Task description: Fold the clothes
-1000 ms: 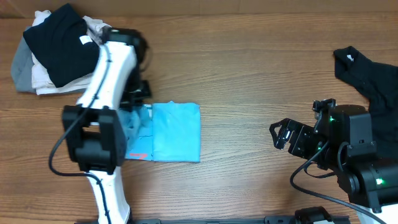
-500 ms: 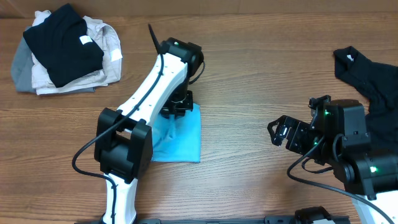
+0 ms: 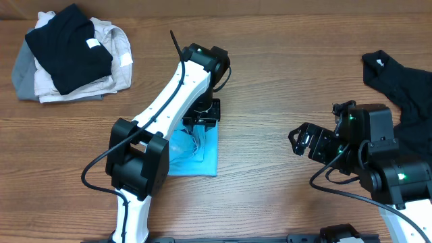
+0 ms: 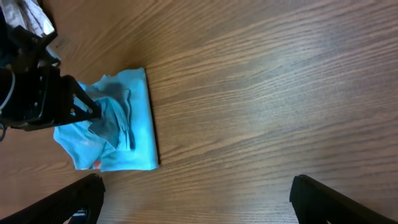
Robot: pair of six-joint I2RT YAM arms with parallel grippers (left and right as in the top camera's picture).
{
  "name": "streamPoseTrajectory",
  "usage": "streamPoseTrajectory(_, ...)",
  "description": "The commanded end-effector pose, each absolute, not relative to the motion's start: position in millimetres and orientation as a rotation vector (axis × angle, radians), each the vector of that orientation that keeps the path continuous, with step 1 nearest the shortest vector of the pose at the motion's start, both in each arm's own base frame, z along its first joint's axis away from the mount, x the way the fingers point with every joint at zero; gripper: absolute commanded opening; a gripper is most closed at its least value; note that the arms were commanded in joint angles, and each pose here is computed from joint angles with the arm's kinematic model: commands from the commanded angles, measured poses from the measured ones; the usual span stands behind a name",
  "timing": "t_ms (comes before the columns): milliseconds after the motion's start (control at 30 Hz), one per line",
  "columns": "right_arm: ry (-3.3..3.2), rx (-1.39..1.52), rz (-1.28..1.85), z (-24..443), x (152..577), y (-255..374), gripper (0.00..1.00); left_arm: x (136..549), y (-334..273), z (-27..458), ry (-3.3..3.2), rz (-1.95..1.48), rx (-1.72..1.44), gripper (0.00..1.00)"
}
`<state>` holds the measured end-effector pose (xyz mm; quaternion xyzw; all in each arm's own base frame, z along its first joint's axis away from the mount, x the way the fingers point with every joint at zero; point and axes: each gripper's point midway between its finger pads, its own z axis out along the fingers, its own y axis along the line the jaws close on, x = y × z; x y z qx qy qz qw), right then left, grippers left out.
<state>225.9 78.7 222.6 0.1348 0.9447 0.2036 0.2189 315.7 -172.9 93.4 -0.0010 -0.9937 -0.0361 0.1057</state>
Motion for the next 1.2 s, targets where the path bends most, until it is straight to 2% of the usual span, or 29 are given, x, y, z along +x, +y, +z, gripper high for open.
streamPoseTrajectory(0,2.601,0.372,0.579,224.3,227.4,80.3,1.0,330.6,-173.3,112.4,-2.993,-0.089,-0.024,0.37)
streamPoseTrajectory(100,2.6,0.371,0.579,224.5,227.7,80.3,1.0,339.7,-150.8,132.8,-3.035,-0.208,0.114,0.38)
streamPoseTrajectory(167,2.6,0.371,0.579,224.5,227.7,80.3,1.0,341.7,-133.7,143.3,-3.027,-0.245,0.194,0.42)
streamPoseTrajectory(233,2.6,0.371,0.579,224.5,227.7,80.3,1.0,340.9,-127.5,143.2,-2.996,-0.18,0.186,0.71)
streamPoseTrajectory(533,2.601,0.37,0.581,224.3,227.4,80.7,1.0,338.6,-90.6,120.2,-2.869,-0.036,0.352,0.69)
streamPoseTrajectory(967,2.602,0.364,0.6,225.0,226.9,83.0,1.0,335.6,-115.6,92.3,-2.826,0.177,0.315,0.68)
streamPoseTrajectory(1167,2.602,0.365,0.599,225.0,227.0,83.0,1.0,337.2,-119.2,85.9,-2.828,0.208,0.315,0.63)
